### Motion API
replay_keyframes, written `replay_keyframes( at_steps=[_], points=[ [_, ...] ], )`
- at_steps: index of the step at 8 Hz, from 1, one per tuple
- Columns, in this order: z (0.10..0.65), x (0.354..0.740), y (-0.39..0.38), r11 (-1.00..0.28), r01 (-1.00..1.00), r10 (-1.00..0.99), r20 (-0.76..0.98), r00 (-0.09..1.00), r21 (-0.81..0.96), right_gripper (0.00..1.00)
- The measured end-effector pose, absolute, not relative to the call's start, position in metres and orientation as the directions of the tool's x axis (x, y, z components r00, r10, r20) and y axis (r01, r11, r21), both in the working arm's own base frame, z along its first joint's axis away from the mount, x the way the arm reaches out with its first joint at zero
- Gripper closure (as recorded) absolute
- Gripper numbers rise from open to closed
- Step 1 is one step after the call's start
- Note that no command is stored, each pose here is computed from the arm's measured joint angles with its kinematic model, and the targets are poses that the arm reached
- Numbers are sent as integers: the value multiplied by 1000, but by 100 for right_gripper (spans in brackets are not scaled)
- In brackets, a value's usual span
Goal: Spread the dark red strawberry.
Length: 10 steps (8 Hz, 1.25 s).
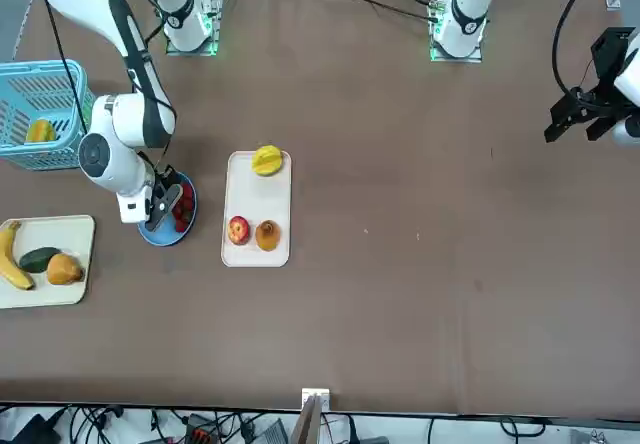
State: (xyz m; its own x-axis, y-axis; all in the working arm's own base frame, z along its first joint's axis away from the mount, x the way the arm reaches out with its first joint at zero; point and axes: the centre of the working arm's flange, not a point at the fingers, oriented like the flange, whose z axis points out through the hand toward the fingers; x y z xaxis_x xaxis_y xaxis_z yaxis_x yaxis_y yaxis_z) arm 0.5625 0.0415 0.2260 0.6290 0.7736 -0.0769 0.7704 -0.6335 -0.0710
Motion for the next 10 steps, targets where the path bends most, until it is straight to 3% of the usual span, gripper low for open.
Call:
replay_keyframes(
  at_steps=[2,4,10],
  points=[
    [226,562,42,-633,771,774,-77,628,-71,52],
    [228,563,42,-631,773,776,-74,627,-69,63],
    [279,592,24,-592,804,806,-52,589,-58,63]
  ],
)
